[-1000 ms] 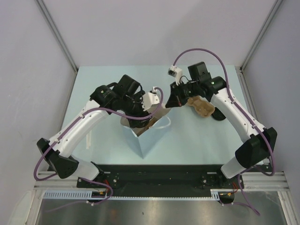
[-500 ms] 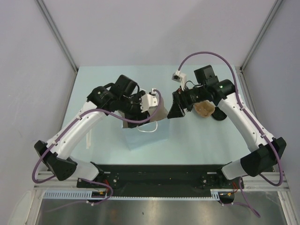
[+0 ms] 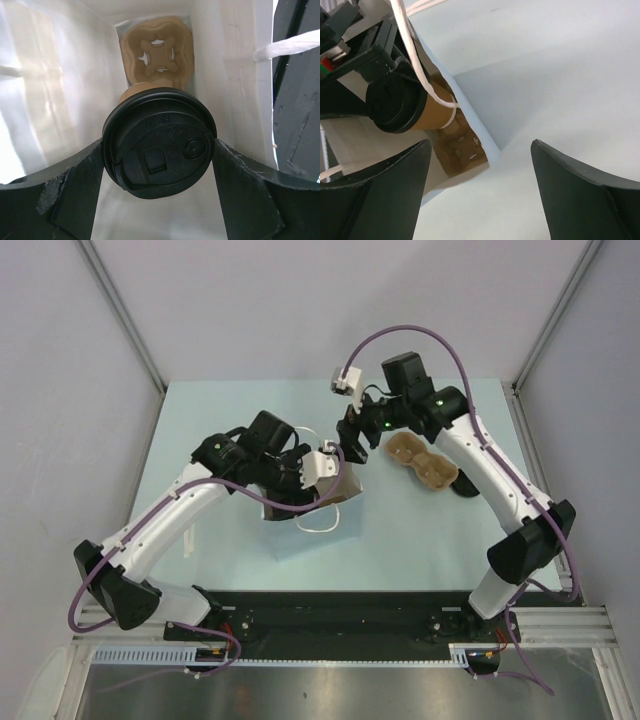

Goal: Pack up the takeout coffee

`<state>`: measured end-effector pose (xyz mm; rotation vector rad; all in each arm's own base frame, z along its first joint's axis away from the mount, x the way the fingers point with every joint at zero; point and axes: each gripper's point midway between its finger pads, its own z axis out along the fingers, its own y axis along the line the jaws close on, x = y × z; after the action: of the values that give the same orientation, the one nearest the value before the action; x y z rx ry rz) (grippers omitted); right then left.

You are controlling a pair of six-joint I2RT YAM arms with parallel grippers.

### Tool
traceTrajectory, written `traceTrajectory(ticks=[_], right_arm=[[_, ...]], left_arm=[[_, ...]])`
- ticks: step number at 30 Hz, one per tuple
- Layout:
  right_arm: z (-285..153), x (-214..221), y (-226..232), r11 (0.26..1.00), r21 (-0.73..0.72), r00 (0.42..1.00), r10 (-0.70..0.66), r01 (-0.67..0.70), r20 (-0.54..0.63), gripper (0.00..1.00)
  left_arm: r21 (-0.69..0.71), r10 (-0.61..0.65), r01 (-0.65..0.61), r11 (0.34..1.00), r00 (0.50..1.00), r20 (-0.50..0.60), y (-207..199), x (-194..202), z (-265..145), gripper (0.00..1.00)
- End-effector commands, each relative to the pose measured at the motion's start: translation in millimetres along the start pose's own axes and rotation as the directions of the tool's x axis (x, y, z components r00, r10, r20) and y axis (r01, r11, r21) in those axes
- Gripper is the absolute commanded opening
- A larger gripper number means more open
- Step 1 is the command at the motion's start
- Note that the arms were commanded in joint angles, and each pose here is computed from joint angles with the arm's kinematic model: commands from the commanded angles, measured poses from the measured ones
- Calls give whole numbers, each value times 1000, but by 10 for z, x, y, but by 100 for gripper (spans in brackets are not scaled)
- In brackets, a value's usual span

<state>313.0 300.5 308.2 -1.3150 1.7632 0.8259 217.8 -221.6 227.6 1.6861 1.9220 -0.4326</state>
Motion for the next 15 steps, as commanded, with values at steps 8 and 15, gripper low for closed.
traceTrajectory(ticks=[8,15], right_arm=[[388,-50,-41,970,-61,972,-234,236,26,72],[343,-58,181,973,-71,976,-216,218,37,22]], left_arm=[[-40,-6,7,999,999,36,21,87,55,19],[-174,-49,61,983,996,76,173,185,51,17]])
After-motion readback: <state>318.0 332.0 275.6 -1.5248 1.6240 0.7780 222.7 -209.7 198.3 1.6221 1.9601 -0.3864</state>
